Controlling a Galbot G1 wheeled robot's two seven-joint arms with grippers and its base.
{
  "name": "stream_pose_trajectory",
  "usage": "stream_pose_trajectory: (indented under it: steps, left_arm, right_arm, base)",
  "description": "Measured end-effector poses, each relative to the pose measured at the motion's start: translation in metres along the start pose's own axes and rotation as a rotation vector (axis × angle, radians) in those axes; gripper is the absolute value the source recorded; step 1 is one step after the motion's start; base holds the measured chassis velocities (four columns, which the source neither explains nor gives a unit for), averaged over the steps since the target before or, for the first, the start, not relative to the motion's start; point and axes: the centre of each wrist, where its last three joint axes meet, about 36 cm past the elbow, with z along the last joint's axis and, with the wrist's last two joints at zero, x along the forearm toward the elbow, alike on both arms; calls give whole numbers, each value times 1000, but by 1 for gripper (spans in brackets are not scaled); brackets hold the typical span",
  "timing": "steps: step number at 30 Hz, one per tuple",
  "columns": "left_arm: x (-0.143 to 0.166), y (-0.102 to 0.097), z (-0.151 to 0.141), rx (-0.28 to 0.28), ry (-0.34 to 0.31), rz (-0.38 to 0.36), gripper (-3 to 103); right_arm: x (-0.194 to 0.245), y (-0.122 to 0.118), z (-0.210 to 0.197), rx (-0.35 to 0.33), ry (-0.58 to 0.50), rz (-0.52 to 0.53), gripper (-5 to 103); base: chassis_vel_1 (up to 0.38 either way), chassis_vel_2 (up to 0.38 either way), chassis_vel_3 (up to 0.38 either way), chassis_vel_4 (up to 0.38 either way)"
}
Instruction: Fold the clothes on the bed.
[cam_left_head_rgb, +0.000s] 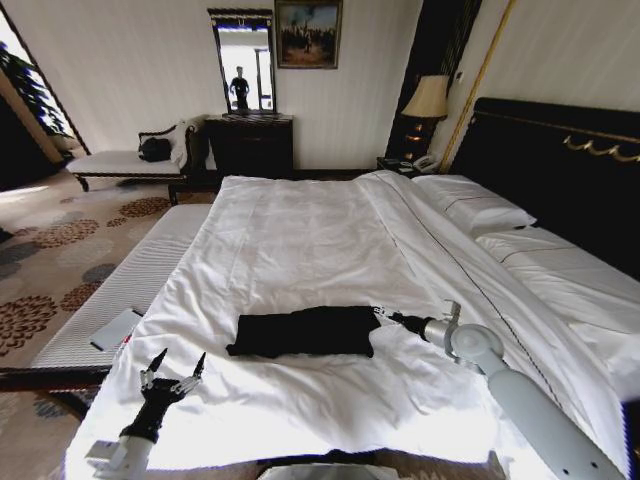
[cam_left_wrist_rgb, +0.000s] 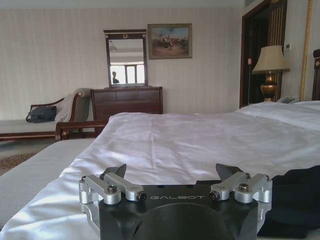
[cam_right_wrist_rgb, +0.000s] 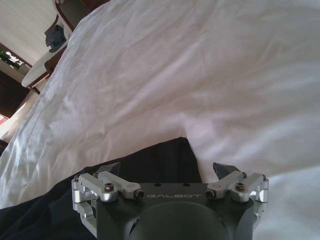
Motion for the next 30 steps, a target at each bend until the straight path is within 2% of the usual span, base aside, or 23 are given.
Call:
stream_pose_trajectory:
  steps: [2,10,17,30]
  left_arm:
    - [5,-5,-5,17,1,-1,100]
    - [24,-19,-20,74,17,12,100]
    - [28,-25,-19,116,10,17,100]
    - [28,-33,-15,132,24,28,100]
  right_arm:
    - [-5,-4,3,23,14,7,100]
    - [-17,-2,29,37,57,-10,100]
    - [-20,5,52,14,68,-35,100]
    - [-55,30,51,18,85,-75,100]
  base:
    - [0,0,0,0]
    - [0,0,0,0]
    - [0,0,0,0]
    - [0,0,0,0]
